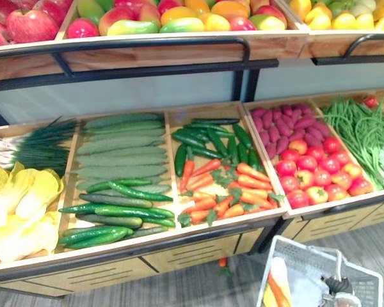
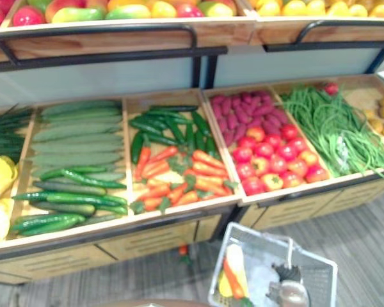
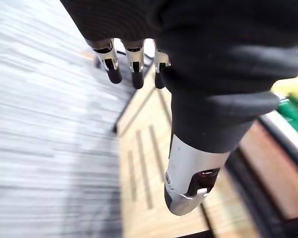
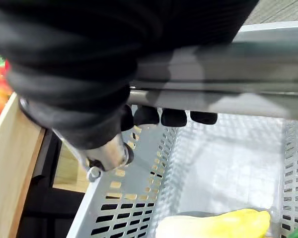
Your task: Pick vegetable in the basket
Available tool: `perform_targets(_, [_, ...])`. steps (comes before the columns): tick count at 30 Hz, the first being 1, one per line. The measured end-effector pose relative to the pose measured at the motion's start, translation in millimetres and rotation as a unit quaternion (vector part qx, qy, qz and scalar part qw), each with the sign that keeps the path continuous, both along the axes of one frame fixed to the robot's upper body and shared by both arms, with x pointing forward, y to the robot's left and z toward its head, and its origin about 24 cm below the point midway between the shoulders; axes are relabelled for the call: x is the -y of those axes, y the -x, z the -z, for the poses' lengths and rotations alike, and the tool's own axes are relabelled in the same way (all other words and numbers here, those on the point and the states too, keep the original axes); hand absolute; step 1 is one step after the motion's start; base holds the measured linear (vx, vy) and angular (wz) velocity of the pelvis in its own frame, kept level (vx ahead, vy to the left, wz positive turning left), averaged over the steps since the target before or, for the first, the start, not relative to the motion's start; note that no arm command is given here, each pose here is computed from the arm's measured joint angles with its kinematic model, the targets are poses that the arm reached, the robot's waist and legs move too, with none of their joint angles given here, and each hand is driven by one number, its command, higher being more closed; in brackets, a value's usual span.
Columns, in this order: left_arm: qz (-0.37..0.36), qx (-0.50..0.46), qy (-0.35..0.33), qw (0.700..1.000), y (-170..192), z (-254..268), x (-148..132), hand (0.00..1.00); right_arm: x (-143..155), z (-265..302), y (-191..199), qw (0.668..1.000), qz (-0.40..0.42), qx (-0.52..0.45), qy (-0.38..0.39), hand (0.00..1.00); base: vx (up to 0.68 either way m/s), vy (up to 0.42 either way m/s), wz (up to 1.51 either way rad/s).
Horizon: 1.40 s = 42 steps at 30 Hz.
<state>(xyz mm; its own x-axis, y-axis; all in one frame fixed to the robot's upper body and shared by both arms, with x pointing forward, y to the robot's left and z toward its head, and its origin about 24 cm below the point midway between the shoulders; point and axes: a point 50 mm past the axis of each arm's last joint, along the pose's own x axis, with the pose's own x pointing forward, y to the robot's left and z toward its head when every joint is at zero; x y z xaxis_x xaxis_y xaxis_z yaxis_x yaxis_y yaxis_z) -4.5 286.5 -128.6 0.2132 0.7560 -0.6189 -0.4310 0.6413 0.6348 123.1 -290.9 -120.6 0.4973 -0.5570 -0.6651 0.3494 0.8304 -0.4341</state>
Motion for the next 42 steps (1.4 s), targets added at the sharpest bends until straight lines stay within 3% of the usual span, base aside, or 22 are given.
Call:
perform_targets(5, [-0.008, -0.087, 0.128, 0.988, 30, 24, 24, 0.00, -5, 1, -13, 1.000, -0.006, 0.001, -0.013, 1.00, 0.02, 0.001, -0.19])
perform_targets(9, [0.058, -0.088, 0.163, 0.981, 8, 27, 22, 0.00, -6, 2, -13, 0.999, -0.029, -0.012, -0.017, 1.00, 0.00, -0.003, -0.26])
perform_targets(13, [0.103, -0.072, 0.161, 0.979, -20, 28, 25, 0.00, -9, 3, -14, 0.999, -0.046, -0.022, -0.017, 1.00, 0.01, -0.019, -0.16])
perform_targets(22, [0.144, -0.082, 0.153, 0.974, -28, 29, 34, 0.00, -10, 7, -8, 0.998, -0.046, -0.037, -0.022, 1.00, 0.05, 0.002, -0.25])
perform_targets(26, [0.178, -0.070, 0.148, 0.970, -47, 29, 39, 0.00, -9, 7, -7, 0.998, -0.041, -0.034, -0.021, 1.00, 0.01, 0.054, -0.25])
perform_targets(33, [0.228, -0.070, 0.086, 0.967, -66, 17, 19, 0.00, -23, -18, -53, 0.994, -0.095, 0.052, 0.002, 1.00, -0.16, 0.131, -1.02])
perform_targets(39, [0.224, -0.076, 0.078, 0.969, -61, 14, 8, 0.00, -28, -19, -58, 0.993, -0.106, 0.058, 0.001, 1.00, -0.09, 0.046, -0.76])
perform_targets(42, [0.212, -0.060, 0.102, 0.970, -64, 19, 25, 0.00, -28, -21, -60, 0.992, -0.107, 0.060, 0.002, 1.00, -0.12, -0.068, -0.68])
